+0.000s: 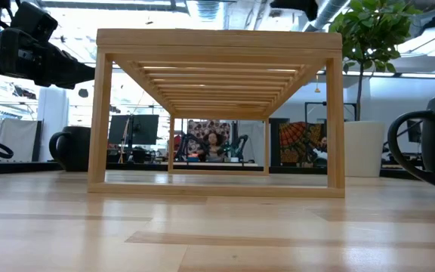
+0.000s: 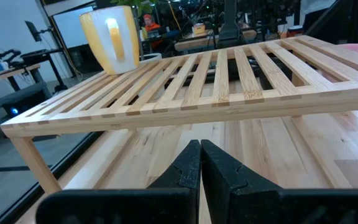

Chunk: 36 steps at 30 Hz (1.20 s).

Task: Place coffee mugs
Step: Put the orange mug on the shelf

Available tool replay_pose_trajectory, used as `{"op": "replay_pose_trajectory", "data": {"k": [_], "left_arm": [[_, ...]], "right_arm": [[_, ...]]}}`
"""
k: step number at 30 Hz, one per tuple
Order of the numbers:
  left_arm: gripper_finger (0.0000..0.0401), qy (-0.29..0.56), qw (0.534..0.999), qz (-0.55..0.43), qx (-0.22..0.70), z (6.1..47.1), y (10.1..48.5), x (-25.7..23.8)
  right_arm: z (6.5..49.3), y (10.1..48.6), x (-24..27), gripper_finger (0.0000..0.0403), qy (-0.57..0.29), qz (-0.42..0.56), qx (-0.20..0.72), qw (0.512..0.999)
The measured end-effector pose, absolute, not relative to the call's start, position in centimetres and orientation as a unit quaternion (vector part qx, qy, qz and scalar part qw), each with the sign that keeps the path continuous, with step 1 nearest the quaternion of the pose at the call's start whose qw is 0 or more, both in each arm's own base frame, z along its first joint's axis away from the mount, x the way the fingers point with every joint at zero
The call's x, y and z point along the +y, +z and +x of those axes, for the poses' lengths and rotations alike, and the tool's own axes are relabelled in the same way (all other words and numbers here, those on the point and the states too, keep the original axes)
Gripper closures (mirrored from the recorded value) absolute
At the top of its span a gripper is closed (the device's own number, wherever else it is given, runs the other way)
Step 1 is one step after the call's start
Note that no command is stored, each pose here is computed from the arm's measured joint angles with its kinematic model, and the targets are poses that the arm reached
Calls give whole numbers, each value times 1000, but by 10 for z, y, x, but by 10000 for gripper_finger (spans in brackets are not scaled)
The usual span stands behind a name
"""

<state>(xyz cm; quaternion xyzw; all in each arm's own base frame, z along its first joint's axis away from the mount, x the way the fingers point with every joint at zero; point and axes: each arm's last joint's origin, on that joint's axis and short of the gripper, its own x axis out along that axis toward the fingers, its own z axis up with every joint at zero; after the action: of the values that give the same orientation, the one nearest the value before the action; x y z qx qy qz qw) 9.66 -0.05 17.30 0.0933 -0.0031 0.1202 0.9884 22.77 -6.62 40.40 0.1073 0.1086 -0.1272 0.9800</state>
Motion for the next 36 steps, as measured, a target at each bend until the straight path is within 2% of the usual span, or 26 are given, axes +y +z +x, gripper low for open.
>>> {"op": "replay_pose_trajectory", "data": {"k": [7, 12, 17, 21, 25, 28, 32, 36], "left_arm": [[401, 122, 987, 109, -2, 97, 173, 0], [401, 123, 981, 147, -12, 96, 176, 0], [401, 119, 983, 137, 0, 97, 173, -1], [401, 127, 987, 10, -93, 95, 189, 0], [401, 133, 957, -96, -237, 86, 214, 3], [401, 177, 935, -133, -278, 78, 232, 7], [401, 277, 914, -184, -231, 74, 265, 14], [401, 314, 925, -161, -140, 76, 308, 17]], "right_arm": [[245, 410, -60, 195, -103, 127, 47, 985], [246, 422, -56, 195, -87, 168, -13, 982], [240, 432, -48, 195, -68, 170, -47, 982], [235, 437, -44, 195, -59, 167, -60, 982], [231, 439, -47, 195, -67, 158, -66, 983], [229, 441, -49, 195, -73, 157, -71, 982], [229, 440, -51, 195, -77, 157, -70, 982], [229, 440, -51, 195, -77, 157, -69, 982]]}}
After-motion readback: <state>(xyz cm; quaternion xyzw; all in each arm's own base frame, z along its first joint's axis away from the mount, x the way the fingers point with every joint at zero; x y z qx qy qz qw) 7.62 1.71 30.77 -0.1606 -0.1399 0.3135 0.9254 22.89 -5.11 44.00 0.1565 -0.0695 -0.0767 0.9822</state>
